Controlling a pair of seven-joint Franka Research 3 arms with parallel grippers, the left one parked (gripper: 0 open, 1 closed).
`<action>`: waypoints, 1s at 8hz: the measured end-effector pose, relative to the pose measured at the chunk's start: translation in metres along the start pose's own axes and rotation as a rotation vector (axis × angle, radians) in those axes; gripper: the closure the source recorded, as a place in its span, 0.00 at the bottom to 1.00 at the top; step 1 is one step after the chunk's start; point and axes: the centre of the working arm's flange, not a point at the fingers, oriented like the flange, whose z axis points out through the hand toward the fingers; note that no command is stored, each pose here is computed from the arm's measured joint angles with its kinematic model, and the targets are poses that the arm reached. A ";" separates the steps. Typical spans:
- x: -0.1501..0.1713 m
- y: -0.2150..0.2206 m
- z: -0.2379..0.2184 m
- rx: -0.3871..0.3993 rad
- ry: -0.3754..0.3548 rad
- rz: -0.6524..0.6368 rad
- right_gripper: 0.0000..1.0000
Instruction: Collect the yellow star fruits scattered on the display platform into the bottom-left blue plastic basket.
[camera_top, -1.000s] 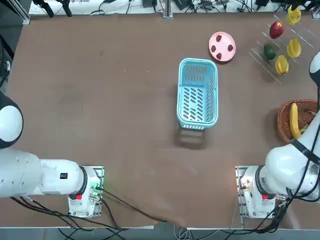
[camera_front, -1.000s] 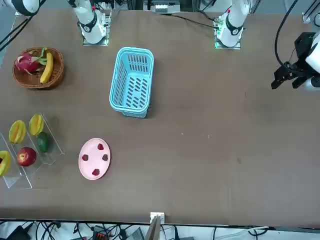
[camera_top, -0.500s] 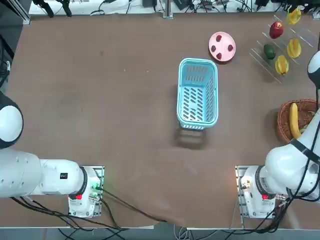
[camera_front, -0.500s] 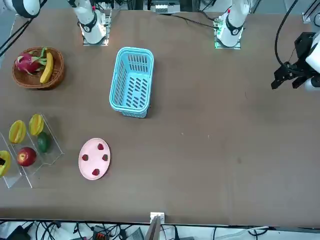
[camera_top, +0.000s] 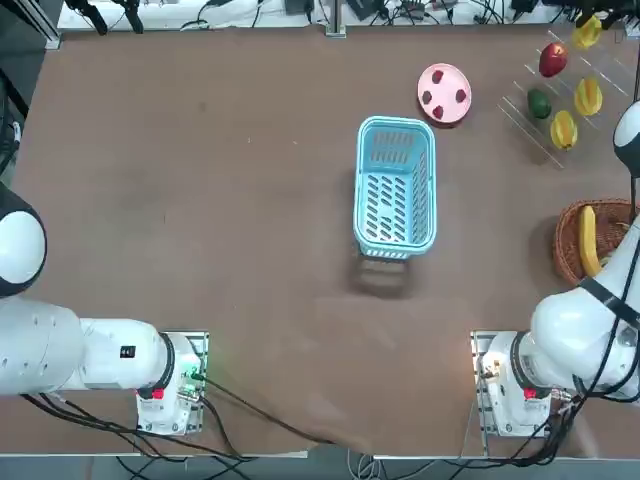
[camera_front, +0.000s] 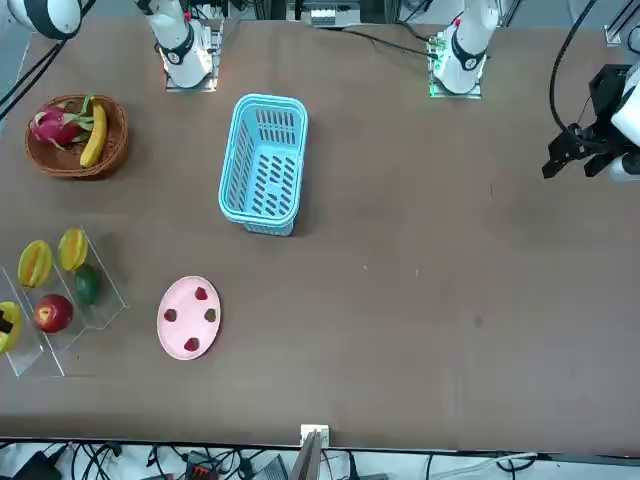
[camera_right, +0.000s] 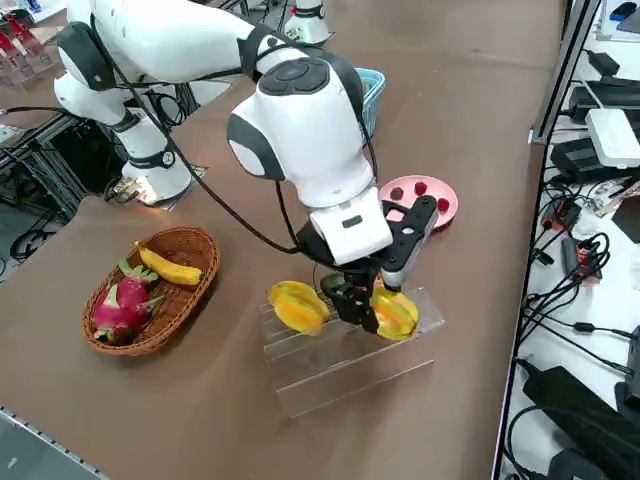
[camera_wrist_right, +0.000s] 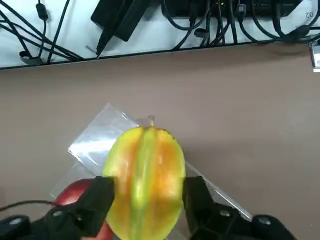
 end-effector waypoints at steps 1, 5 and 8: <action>0.002 0.001 -0.004 -0.002 0.010 0.000 0.42; 0.005 -0.001 -0.010 -0.003 0.019 -0.002 0.81; 0.004 -0.001 -0.011 0.000 0.008 -0.002 0.81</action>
